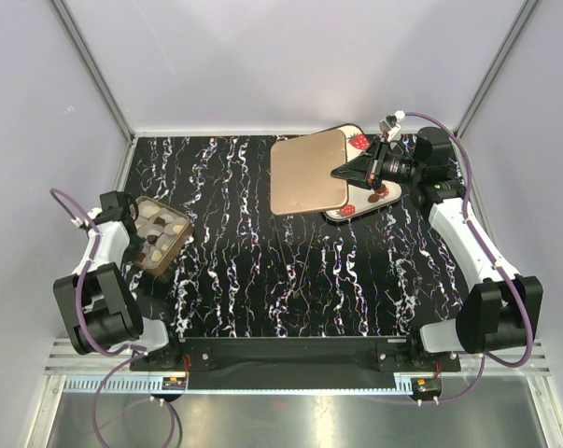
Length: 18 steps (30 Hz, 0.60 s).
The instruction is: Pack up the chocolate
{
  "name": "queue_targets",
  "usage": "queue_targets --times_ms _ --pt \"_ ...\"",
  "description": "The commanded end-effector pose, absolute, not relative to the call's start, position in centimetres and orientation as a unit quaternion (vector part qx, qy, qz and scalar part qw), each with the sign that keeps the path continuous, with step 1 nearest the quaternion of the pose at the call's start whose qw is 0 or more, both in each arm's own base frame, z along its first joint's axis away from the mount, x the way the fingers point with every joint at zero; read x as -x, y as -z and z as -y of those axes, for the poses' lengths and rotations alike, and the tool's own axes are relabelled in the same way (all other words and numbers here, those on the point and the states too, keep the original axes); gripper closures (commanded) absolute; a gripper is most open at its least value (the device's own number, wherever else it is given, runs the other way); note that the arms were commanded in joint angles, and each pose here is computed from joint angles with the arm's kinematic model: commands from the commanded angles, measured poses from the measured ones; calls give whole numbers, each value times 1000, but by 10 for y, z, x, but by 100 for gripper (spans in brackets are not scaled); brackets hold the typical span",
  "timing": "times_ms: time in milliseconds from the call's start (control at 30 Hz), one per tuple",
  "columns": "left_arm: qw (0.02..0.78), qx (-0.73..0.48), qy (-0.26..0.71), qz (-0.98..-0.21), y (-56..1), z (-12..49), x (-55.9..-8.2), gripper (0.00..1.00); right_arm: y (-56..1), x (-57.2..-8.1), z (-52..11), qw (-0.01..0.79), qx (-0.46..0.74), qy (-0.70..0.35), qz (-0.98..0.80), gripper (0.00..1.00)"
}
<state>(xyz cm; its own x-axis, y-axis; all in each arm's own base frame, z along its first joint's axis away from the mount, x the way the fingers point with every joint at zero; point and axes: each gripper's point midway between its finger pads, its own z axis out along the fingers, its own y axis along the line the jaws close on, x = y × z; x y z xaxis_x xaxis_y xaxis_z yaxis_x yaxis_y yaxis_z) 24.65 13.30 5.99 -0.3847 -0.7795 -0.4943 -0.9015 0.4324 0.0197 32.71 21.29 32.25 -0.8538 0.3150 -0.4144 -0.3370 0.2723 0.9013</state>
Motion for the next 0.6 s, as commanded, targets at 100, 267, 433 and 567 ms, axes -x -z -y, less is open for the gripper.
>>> queue_targets --times_ms 100,267,433,567 --pt "237 469 -100 -845 -61 -105 -263 100 -350 -330 -212 314 35 -603 -733 100" --pt "244 445 -86 -858 -57 -93 -262 100 -342 -335 -213 306 29 -601 -738 100" --pt "250 412 -67 -874 -56 -78 -264 100 -323 -342 -221 281 19 -596 -752 100" --pt "248 381 -60 -889 -56 -66 -267 100 -317 -343 -239 272 34 -594 -756 100"
